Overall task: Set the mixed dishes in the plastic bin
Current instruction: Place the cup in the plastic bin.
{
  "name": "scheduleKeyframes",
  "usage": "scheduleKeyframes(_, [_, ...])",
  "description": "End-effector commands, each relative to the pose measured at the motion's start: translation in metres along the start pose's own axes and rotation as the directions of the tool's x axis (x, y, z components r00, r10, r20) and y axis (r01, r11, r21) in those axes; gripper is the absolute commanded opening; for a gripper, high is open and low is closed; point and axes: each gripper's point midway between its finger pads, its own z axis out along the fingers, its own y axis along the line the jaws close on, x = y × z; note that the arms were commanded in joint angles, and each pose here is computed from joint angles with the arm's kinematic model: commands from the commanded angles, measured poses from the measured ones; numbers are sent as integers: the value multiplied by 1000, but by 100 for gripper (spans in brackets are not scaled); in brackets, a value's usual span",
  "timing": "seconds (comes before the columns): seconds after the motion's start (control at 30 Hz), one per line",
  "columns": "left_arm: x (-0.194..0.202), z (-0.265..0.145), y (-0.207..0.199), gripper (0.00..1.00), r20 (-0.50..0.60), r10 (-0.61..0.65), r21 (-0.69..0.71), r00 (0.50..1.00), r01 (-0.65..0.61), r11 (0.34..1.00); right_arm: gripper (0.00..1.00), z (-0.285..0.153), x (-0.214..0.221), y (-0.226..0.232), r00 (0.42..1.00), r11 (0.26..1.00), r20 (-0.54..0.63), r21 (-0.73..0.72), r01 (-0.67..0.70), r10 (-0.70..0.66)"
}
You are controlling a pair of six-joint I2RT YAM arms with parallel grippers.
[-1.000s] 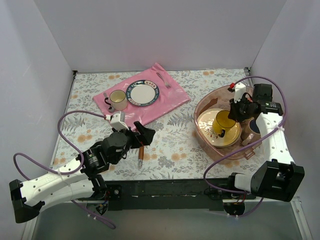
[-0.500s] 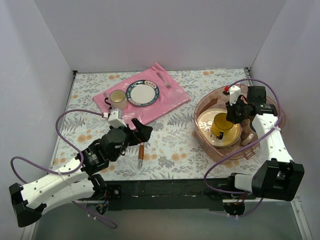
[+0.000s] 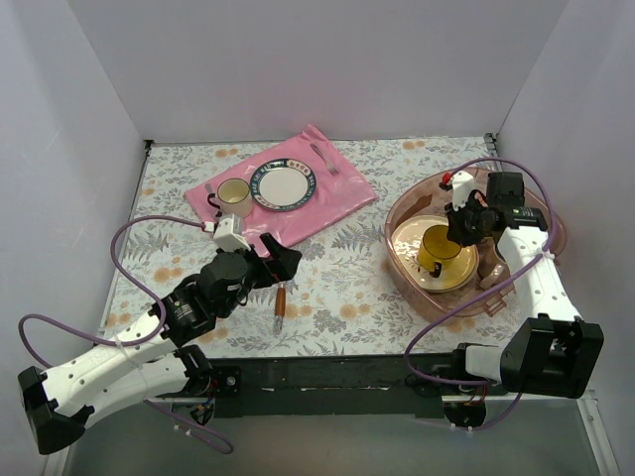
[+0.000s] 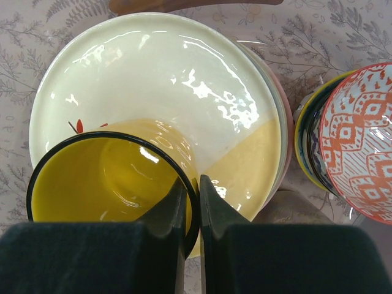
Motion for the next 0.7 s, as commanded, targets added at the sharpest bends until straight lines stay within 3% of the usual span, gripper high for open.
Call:
scheduleKeyframes(0.0, [-12,-5,-8,98,17,-1,22,1000,1,1000,13,-4,-19,-4,996,999,75,24,35,-37])
scheduleKeyframes(0.17, [-13,-6,-8,98,16,-2,22,1000,1,1000,18,-4,-19,-3,996,999,75,20,36,-37])
scheduleKeyframes(0.43, [-18,-9,-9,98,24,-6,27,1000,5,1000,33,-10,-24,-3,995,999,88,26,41,-43])
scheduleKeyframes(0.57, [-21,-12,-11,98,27,-4,32,1000,3,999,43,-20,-35,-4,992,998,112,39,54,-58])
scheduleKeyframes(0.67, [-25,-15,-12,98,31,6,34,999,-7,999,59,-36,-50,-8,986,995,148,73,62,-73])
